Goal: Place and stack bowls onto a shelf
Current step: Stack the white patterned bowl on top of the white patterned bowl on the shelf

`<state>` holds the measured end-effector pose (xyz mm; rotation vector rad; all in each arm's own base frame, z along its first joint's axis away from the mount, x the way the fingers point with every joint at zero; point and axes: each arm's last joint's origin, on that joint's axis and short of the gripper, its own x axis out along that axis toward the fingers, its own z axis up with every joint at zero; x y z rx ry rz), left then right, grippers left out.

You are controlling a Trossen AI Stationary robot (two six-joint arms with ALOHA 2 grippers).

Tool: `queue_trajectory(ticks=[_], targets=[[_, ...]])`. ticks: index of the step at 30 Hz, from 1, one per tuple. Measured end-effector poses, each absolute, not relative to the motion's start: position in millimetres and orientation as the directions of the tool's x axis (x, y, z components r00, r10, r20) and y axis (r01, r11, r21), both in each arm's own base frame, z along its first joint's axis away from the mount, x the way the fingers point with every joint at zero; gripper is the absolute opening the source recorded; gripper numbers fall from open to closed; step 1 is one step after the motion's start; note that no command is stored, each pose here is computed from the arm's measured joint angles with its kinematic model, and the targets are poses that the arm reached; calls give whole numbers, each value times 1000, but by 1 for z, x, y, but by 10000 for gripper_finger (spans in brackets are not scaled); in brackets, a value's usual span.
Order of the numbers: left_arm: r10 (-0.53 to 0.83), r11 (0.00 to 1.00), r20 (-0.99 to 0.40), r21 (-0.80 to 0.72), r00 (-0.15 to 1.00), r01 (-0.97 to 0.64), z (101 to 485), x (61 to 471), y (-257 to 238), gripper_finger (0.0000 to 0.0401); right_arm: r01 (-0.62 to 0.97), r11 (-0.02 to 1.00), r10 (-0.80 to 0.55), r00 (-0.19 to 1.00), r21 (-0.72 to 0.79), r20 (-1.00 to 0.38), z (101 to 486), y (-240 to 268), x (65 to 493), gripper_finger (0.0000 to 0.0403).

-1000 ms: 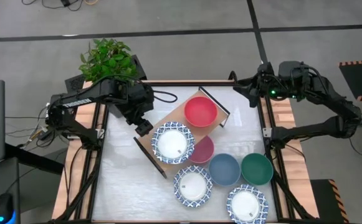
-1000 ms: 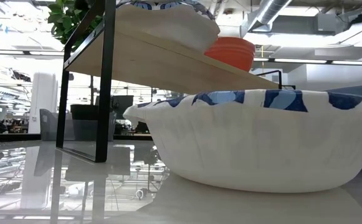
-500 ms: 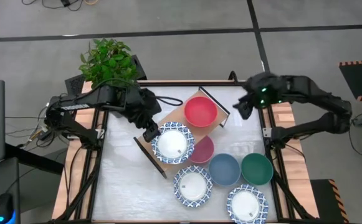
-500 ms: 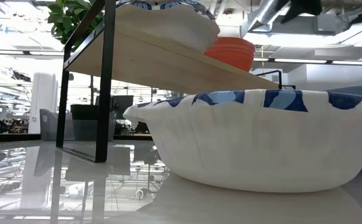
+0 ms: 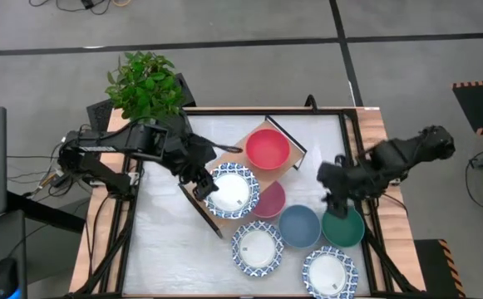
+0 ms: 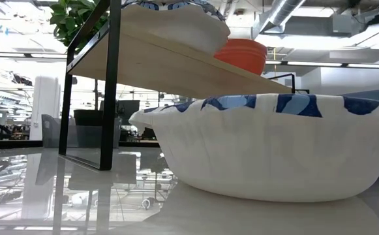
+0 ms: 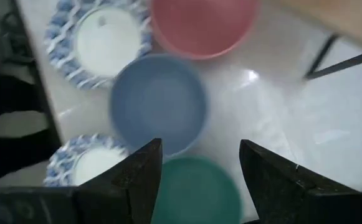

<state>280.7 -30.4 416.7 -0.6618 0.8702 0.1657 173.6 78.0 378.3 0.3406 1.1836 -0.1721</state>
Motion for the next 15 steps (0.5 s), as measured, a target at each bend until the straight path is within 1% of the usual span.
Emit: queue_trajectory(ticks=[4,7,13,15], targets=[[-172,807,-739,-484,651,-337,418,280,-49,229,280,934,104,384,224,-917,374,116,169,239],[-212,834,-741,-477,637,-277,418,277,-62,229,274,934,111,385,229,-916,365,145,169,239],[-293,862,-741,-478,604,-167,418,266,-97,229,268,947,86,313,175,-946,332,198,178,239],[-297,870,-742,-469,601,-149,418,261,-111,229,257,955,75,285,151,-955,320,213,181,239]])
